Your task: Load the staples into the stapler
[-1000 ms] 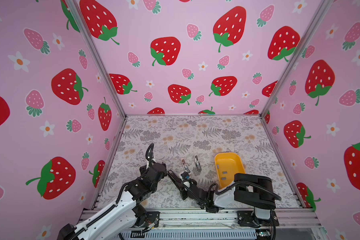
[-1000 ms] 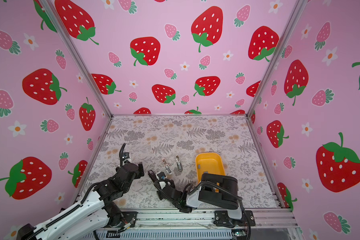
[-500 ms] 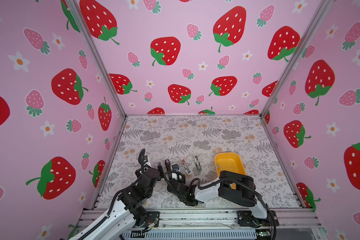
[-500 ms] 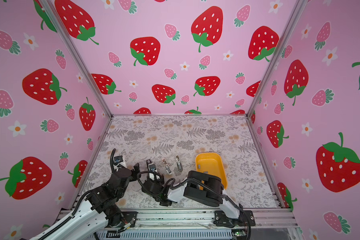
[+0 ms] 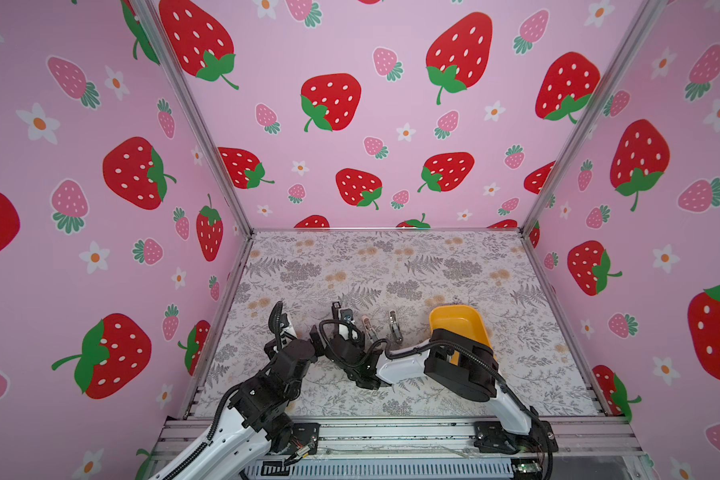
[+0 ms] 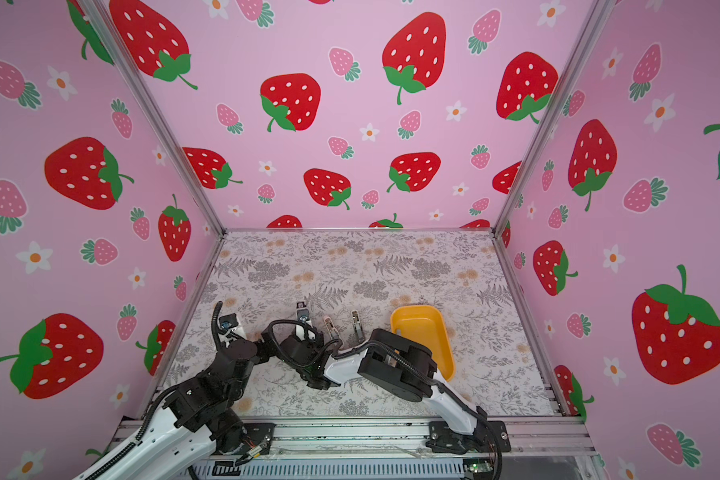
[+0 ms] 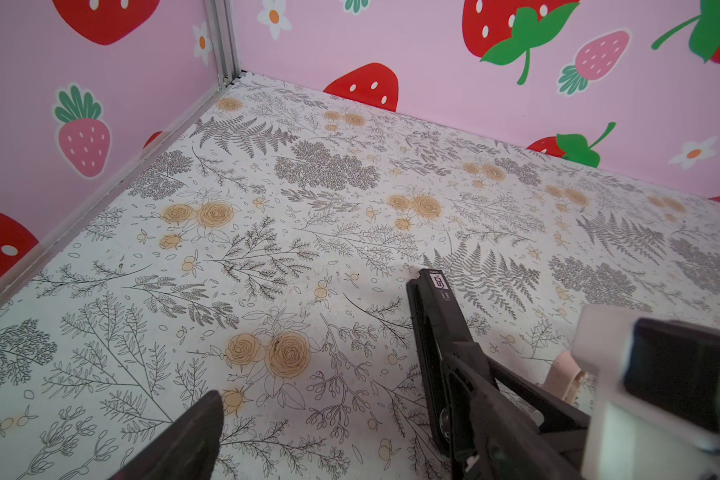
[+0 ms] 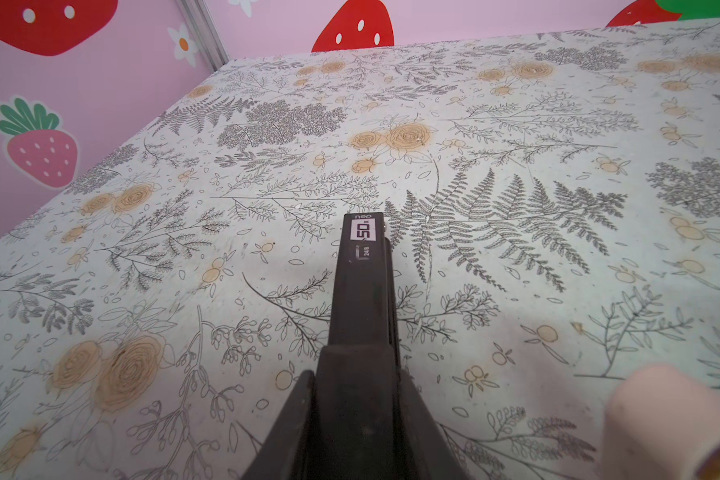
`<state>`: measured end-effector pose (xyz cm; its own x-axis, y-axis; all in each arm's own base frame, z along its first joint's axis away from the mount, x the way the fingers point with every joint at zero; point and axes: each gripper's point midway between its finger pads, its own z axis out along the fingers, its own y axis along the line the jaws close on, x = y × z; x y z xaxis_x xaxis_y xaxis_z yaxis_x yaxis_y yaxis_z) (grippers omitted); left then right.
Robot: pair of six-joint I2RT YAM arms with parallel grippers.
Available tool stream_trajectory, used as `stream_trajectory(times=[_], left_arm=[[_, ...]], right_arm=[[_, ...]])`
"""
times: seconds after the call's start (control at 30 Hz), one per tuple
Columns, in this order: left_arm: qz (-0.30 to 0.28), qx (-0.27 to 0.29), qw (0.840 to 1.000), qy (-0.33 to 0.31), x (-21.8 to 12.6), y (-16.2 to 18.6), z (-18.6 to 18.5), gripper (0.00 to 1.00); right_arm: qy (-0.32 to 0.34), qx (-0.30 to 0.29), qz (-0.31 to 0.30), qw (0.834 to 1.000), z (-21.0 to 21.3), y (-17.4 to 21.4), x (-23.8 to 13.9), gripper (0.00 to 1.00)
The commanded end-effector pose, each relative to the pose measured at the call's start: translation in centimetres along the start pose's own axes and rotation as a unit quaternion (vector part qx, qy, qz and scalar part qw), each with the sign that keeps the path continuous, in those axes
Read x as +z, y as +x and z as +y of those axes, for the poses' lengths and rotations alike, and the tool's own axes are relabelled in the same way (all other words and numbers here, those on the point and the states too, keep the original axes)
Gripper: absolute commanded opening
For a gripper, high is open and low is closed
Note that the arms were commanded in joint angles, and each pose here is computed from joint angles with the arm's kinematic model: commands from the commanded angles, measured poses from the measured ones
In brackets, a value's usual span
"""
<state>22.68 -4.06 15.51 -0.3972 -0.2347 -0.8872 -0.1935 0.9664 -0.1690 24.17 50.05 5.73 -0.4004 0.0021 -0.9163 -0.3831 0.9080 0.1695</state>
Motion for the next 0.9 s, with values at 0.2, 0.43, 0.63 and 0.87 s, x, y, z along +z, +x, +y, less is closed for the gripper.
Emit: stream_trajectory(times=[0.2,0.43,0.63,0.87], left_arm=[[-0.007,-0.008,1.0,-0.02,0.0,0.4,1.0,0.94],[-0.005,-0.006,1.0,-0.017,0.1,0.4,0.9,0.94],[0.002,0.002,1.0,-0.002,0.3,0.7,0.2,0.94],[0.004,0.002,1.0,-0.002,0.3,0.8,0.2,0.94]], right_arm=[[-0.03,-0.059,0.048,0.997,-0.3,0.1,-1.4,0.47],[-0.074,-0.034,0.017,0.997,-0.9,-4.8,-6.3,0.51],[-0.107,-0.039,-0.006,0.993,-4.9,-5.5,-10.7,0.51],[-0.12,-0.08,0.035,0.989,-7.9,-2.3,-11.6,0.5]])
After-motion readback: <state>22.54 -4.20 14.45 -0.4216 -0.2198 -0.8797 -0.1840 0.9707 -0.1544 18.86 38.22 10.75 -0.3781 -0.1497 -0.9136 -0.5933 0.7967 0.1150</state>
